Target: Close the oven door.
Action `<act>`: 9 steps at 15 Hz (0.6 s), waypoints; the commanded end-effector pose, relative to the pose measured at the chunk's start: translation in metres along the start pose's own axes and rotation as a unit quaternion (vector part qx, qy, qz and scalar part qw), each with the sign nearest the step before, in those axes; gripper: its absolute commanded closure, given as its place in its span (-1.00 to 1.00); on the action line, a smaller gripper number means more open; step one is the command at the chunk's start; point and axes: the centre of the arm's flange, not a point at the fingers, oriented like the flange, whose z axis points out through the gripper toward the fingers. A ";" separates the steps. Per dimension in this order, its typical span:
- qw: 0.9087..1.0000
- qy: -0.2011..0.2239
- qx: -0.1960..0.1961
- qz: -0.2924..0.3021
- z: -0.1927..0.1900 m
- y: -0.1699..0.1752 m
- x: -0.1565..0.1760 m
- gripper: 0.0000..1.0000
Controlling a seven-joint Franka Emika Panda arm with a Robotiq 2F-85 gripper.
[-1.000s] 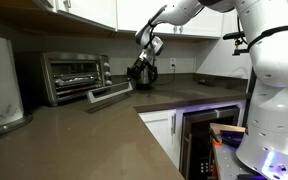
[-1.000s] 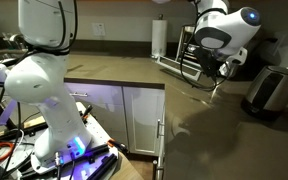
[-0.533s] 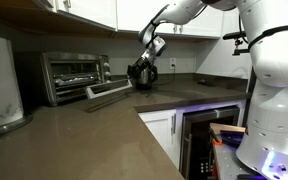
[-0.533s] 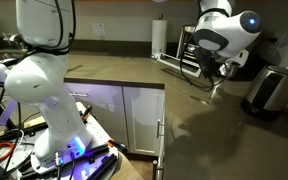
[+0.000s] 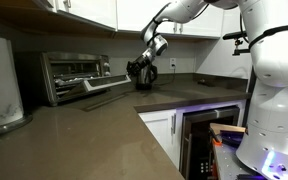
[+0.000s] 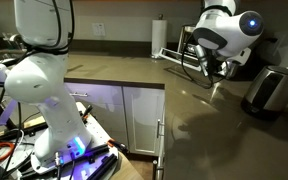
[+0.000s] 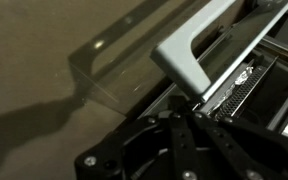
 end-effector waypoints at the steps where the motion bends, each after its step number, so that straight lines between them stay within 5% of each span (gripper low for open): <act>1: 0.999 -0.016 0.051 -0.010 0.012 -0.028 -0.017 1.00; 9: 0.996 0.030 0.083 -0.022 0.003 -0.032 -0.011 1.00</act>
